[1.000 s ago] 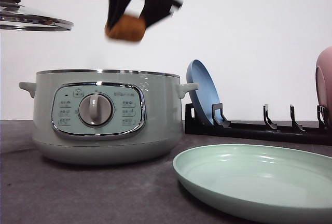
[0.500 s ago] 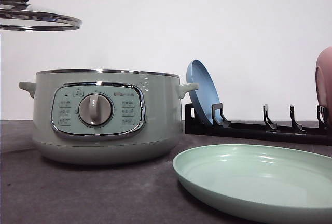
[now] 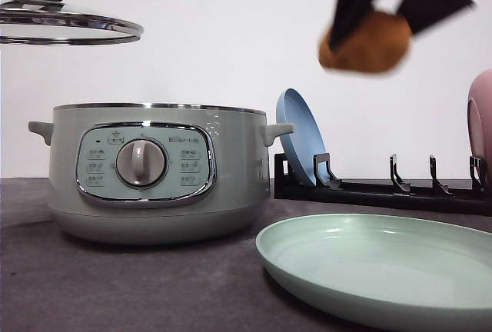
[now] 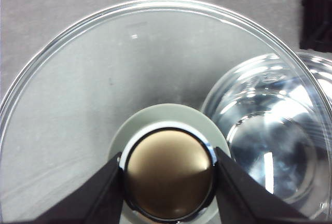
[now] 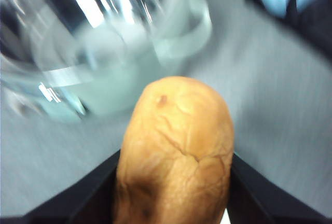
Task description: Transfer potato from steamer to green plate
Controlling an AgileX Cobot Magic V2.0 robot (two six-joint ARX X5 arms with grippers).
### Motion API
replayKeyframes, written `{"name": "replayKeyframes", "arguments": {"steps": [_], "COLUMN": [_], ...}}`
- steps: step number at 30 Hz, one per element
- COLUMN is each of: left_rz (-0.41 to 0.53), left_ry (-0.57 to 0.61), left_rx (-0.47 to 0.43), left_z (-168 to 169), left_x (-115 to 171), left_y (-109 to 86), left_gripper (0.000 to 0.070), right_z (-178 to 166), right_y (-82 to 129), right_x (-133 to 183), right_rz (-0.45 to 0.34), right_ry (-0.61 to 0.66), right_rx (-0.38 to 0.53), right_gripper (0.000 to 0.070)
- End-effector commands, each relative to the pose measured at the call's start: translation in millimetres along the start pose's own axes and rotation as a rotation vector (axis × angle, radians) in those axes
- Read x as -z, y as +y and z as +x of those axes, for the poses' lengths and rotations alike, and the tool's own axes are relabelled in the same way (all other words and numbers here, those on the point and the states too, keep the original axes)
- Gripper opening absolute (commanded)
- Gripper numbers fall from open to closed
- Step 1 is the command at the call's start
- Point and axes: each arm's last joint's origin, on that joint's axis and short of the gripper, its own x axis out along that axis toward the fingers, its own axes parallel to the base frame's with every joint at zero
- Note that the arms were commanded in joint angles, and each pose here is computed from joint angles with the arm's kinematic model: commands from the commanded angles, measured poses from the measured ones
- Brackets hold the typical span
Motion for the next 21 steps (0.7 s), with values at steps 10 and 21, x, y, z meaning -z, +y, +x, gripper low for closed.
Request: {"name": "replayKeyframes", "arguments": {"steps": [10,21], "left_rz": [0.02,0.034], "left_ry": [-0.087,-0.088], "left_rx": [0.028,0.043], "left_z": [-13.9,-14.0], "left_x": [-8.9,-9.2], "left_y": [-10.9,-16.9], "left_gripper": [0.0001,0.0001], "right_z": [38.2,63.1], "right_y": [-2.1,-10.0], "right_x": [53.1,91.7], "right_rz": [0.15,0.206], "right_ry": [0.025,0.072], "right_rx": [0.04,0.092], "right_gripper": [0.0196,0.0209]}}
